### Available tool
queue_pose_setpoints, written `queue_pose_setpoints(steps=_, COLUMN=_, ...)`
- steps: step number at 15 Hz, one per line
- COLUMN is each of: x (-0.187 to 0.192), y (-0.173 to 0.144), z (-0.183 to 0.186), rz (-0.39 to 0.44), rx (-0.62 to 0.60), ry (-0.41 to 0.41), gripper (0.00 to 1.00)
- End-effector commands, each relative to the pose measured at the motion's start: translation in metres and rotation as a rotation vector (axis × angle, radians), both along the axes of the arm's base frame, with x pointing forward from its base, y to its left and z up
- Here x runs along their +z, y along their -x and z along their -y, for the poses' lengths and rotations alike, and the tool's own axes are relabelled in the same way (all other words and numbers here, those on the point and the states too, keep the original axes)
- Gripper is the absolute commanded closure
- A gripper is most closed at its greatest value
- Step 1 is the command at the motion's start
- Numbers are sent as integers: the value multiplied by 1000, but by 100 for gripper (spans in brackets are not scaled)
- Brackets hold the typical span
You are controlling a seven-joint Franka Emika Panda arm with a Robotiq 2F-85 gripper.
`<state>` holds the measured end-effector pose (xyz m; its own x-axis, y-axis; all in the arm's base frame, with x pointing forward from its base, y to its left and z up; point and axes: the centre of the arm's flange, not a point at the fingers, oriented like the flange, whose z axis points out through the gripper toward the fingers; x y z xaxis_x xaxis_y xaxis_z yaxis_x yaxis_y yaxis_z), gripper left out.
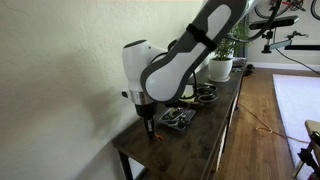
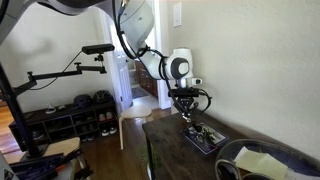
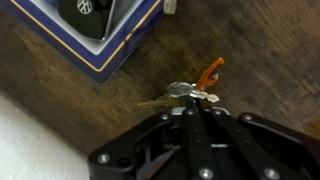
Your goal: Pick the keys and put them on the object
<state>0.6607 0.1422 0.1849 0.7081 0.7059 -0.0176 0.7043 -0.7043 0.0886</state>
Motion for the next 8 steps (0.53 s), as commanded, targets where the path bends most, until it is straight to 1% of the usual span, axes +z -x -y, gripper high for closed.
queue_pose_setpoints(steps=1, x=11, y=9, z=2, rz=-12, rx=-15, ry=-4, gripper=94)
queue_pose_setpoints(steps=8, x=35, y=13, z=3, rz=20, rx=-7, ry=-5, gripper=94)
